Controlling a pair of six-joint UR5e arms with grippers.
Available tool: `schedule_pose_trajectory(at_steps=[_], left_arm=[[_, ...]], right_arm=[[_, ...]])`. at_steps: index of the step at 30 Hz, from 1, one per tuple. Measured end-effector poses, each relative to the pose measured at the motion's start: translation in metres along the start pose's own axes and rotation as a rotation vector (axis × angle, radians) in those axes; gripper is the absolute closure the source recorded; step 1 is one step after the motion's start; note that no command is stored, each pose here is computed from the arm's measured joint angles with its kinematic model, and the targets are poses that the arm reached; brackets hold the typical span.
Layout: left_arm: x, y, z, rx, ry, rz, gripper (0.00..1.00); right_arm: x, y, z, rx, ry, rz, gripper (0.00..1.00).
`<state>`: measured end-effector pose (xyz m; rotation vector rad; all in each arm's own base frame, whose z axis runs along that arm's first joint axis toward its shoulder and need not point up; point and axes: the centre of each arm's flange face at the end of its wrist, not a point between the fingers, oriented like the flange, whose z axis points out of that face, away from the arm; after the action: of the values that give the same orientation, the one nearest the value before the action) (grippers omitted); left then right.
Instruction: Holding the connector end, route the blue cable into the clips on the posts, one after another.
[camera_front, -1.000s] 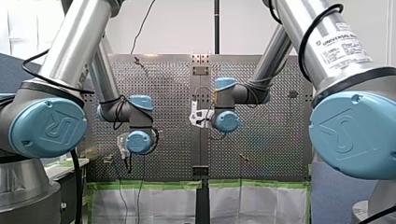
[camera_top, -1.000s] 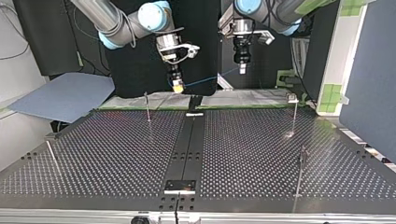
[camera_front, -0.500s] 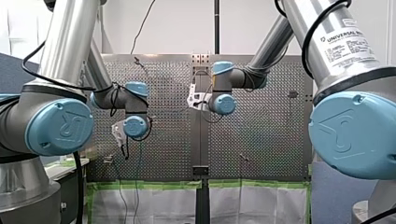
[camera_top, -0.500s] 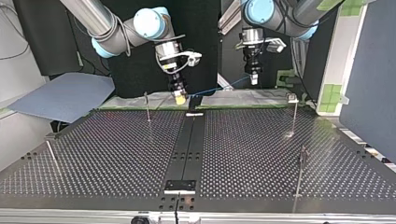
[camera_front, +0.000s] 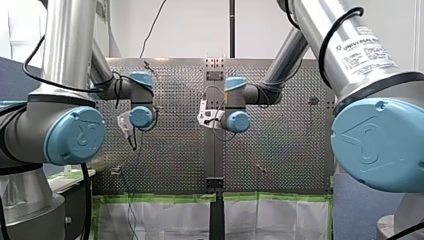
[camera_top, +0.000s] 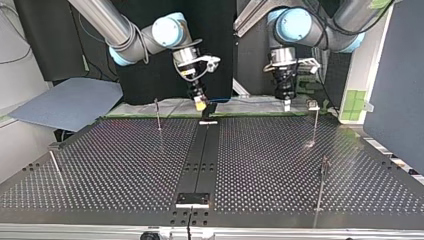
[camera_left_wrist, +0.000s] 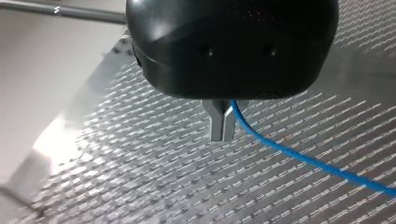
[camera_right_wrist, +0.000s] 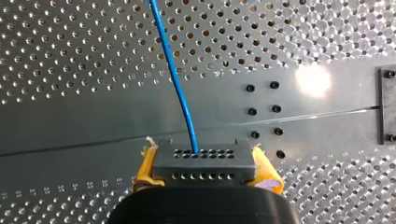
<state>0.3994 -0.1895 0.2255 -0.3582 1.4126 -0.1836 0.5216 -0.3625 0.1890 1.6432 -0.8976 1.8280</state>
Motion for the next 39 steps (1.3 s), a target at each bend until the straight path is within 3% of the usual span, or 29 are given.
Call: schedule_pose_trajectory(at_steps=[7, 14, 18, 23, 29, 39], left_arm=[[-0.044, 0.007, 0.025, -0.047, -0.07, -0.034, 1.0], [-0.074, 0.025, 0.031, -0.102, -0.1, -0.033, 1.0], [-0.088, 0.029, 0.029, -0.113, -0.105, -0.036, 1.0], [-0.1, 0.026, 0.023, -0.109, -0.103, -0.023, 1.0], [-0.116, 0.018, 0.015, -0.07, -0.094, -0.032, 1.0], [-0.161, 0.0, 0.013, -0.01, -0.12, -0.074, 1.0]], right_arm=[[0.014, -0.007, 0.015, 0.02, 0.011, 0.0, 1.0], [0.037, -0.017, 0.031, 0.039, 0.024, -0.003, 1.0], [0.049, -0.022, 0.039, 0.045, 0.033, -0.008, 1.0], [0.067, -0.03, 0.05, 0.054, 0.058, -0.013, 1.0], [0.089, -0.042, 0.061, 0.066, 0.083, -0.032, 1.0], [0.11, -0.059, 0.066, 0.082, 0.094, -0.052, 1.0]])
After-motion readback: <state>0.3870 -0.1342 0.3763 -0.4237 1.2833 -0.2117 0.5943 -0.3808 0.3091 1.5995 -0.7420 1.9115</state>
